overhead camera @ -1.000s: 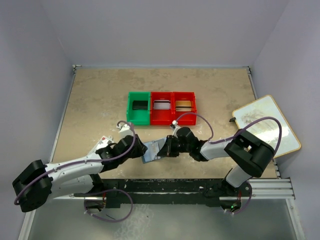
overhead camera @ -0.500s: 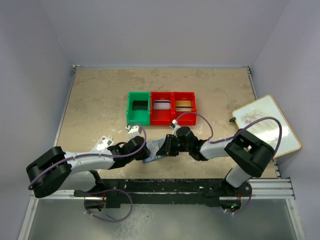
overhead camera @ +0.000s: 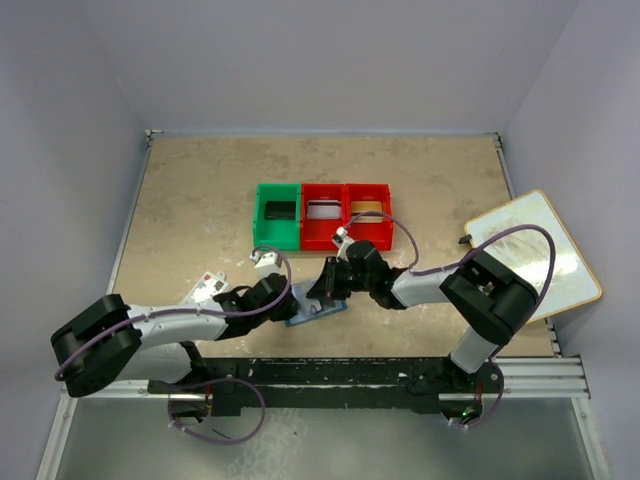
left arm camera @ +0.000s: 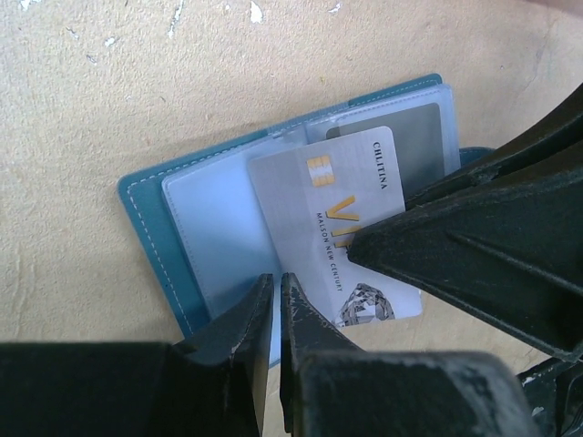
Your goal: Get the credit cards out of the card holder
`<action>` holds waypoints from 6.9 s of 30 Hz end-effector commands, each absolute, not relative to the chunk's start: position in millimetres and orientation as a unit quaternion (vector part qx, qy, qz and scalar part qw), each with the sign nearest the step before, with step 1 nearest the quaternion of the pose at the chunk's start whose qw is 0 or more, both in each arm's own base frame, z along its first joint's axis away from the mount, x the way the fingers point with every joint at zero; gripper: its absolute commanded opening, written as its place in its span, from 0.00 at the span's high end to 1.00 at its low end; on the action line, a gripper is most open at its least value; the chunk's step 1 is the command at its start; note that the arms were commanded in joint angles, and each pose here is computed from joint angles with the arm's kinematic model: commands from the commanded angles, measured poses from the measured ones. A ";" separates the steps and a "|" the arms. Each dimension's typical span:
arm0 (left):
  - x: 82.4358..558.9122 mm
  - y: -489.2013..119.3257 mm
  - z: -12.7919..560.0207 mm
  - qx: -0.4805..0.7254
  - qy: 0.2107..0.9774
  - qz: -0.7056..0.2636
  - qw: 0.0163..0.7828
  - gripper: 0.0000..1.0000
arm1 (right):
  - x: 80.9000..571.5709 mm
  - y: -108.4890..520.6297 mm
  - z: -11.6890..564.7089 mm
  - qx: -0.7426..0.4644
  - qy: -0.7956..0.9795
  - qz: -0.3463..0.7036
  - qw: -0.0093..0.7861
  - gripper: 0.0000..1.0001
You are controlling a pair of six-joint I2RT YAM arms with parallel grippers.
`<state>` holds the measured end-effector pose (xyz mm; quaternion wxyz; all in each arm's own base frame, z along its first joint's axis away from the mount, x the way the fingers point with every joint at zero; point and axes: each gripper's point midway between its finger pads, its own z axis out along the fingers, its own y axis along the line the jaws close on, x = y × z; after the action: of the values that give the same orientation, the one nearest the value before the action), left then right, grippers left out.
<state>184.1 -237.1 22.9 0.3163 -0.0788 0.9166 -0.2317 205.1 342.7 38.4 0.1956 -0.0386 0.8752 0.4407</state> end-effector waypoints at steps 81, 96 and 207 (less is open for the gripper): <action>252.6 -56.2 207.8 -0.130 0.848 0.032 0.513 0.22 | 441.0 308.8 140.5 -0.595 0.595 -0.090 0.533 1.00; 253.0 -59.2 206.2 -0.124 0.851 0.027 0.509 0.21 | 458.0 302.6 117.3 -0.618 0.596 -0.127 0.496 1.00; 192.4 -209.3 38.0 -0.052 0.931 -0.215 0.290 0.75 | 196.8 315.1 57.9 -0.100 0.909 0.319 0.249 0.62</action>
<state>186.3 -195.4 29.8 0.2788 -0.0592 0.9401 -0.1869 188.7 293.2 33.1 0.2325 -0.0968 0.9281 0.2741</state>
